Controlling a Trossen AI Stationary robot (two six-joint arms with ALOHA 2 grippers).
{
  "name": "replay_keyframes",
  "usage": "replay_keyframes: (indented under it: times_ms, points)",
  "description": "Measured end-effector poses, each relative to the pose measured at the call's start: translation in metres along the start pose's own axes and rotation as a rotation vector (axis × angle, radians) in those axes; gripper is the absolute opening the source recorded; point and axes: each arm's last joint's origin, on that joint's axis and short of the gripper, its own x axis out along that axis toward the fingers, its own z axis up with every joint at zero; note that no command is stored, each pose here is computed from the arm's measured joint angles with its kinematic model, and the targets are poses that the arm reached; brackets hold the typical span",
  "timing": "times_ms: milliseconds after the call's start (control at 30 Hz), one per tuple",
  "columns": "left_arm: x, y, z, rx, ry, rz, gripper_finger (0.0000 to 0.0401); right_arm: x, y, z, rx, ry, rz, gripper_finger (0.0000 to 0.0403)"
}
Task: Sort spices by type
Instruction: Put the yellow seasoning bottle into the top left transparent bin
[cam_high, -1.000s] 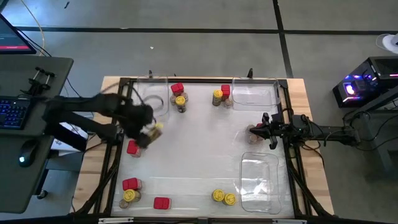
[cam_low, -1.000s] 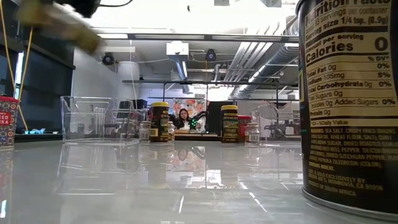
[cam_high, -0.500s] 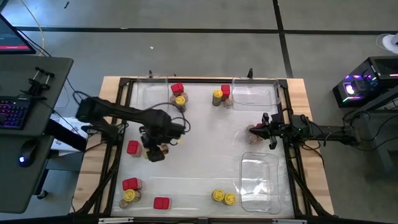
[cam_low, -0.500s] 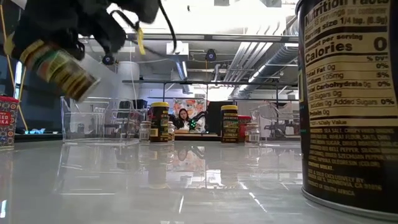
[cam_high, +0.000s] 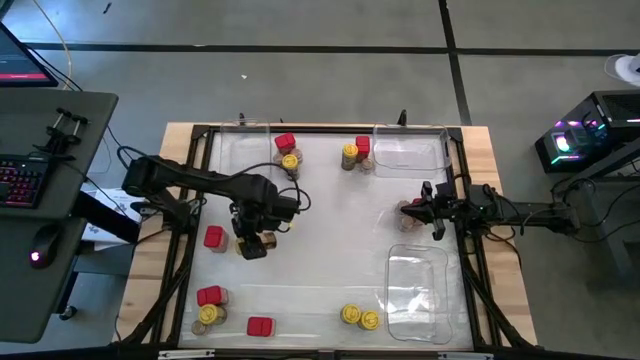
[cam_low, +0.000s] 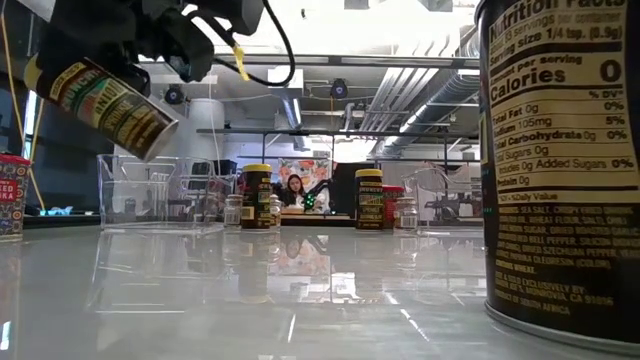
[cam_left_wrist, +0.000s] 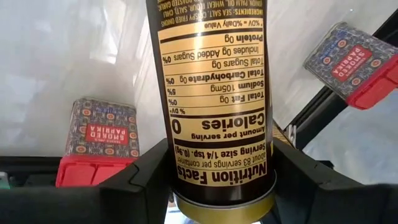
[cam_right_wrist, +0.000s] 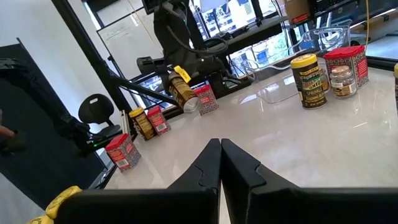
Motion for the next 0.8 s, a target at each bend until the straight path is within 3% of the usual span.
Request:
replay_keyframes:
  times_ms: [167, 267, 400, 500, 533, 667, 800]
  points:
    - [0.0, 0.0, -0.001, -0.018, -0.001, -0.001, 0.019, 0.0, 0.002, 0.005, 0.004, -0.061, 0.004, 0.0001]
    - [0.0, 0.0, 0.0, -0.023, -0.003, -0.002, 0.0191, -0.002, 0.005, 0.016, 0.208, -0.186, 0.023, 0.0001]
    - [0.0, 0.0, 0.0, -0.013, -0.006, -0.003, 0.019, -0.008, 0.006, 0.037, 0.503, -0.507, -0.035, 0.0001]
    - [-0.001, 0.0, 0.002, -0.008, -0.023, -0.011, 0.0191, -0.012, 0.003, 0.043, 0.592, -0.669, -0.139, 0.0001]
    - [-0.001, -0.001, 0.003, -0.004, -0.033, -0.014, 0.0191, -0.012, 0.003, 0.045, 0.607, -0.694, -0.128, 0.0001]
    - [-0.002, 0.0, 0.006, 0.015, -0.058, -0.029, 0.0192, -0.002, 0.016, 0.064, 0.592, -0.598, -0.014, 0.0001]
    - [-0.008, 0.007, 0.011, 0.025, -0.086, -0.048, 0.0192, 0.026, 0.031, 0.094, 0.507, -0.384, -0.058, 0.0002]
